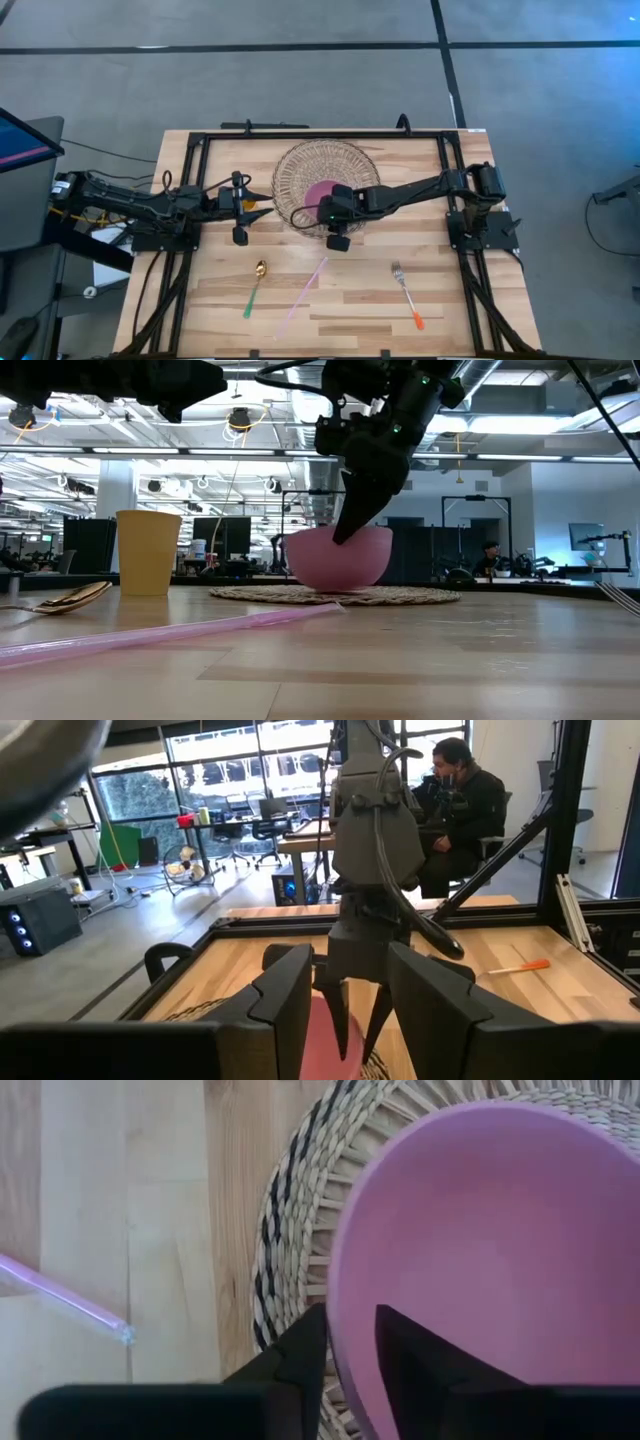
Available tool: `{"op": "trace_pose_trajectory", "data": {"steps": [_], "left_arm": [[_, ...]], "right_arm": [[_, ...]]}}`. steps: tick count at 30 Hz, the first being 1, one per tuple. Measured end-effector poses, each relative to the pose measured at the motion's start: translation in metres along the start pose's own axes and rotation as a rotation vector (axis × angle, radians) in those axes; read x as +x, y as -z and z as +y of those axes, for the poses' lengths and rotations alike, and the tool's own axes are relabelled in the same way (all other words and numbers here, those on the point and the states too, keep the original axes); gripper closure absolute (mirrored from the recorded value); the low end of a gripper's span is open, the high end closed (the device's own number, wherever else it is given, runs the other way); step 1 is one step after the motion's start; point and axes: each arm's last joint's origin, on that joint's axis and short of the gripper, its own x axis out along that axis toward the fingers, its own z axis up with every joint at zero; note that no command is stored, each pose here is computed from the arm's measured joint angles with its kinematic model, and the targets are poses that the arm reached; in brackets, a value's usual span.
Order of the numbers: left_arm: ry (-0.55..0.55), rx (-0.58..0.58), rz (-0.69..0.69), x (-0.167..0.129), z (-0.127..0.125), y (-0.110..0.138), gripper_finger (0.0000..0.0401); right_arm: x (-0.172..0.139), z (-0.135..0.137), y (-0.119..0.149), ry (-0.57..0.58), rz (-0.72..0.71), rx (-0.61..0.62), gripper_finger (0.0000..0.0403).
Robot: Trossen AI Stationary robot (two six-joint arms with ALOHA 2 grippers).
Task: Pick & Place Utensil
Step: Put the pink bowl on the brown table mat, then put the green spoon into the pink bowl
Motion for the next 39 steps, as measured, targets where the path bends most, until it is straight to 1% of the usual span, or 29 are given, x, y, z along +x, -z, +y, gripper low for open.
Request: {"op": "trace_pose_trajectory", "data": {"steps": [7, 12, 17, 21, 26, 31, 35, 36, 39], "left_arm": [[0.000, 0.000, 0.000, 0.000, 0.000, 0.000, 0.0266], [0.000, 0.000, 0.000, 0.000, 0.000, 0.000, 0.0266], [0.000, -0.001, 0.000, 0.000, 0.000, 0.000, 0.0266], [0.000, -0.001, 0.000, 0.000, 0.000, 0.000, 0.0266], [0.000, -0.004, 0.000, 0.000, 0.000, 0.000, 0.0266], [0.000, -0.004, 0.000, 0.000, 0.000, 0.000, 0.0266], [0.000, -0.004, 0.001, 0.000, 0.000, 0.000, 0.0266], [0.000, -0.004, 0.001, 0.000, 0.000, 0.000, 0.0266], [0.000, -0.004, 0.001, 0.000, 0.000, 0.000, 0.0266]], "right_arm": [[-0.002, 0.004, -0.001, -0.005, 0.009, -0.011, 0.0275], [-0.019, 0.016, -0.016, -0.023, -0.015, -0.036, 0.0255], [-0.036, 0.020, -0.028, -0.031, -0.004, -0.052, 0.0248], [-0.052, 0.023, -0.035, -0.032, 0.034, -0.061, 0.0253], [-0.069, 0.025, -0.040, -0.031, 0.084, -0.070, 0.0271], [-0.072, 0.025, -0.040, -0.029, 0.101, -0.053, 0.0292], [-0.074, 0.027, -0.033, -0.023, 0.168, -0.054, 0.0302], [-0.074, 0.028, -0.032, -0.023, 0.178, -0.063, 0.0303], [-0.079, 0.036, -0.027, -0.040, 0.177, -0.172, 0.0304]]}}
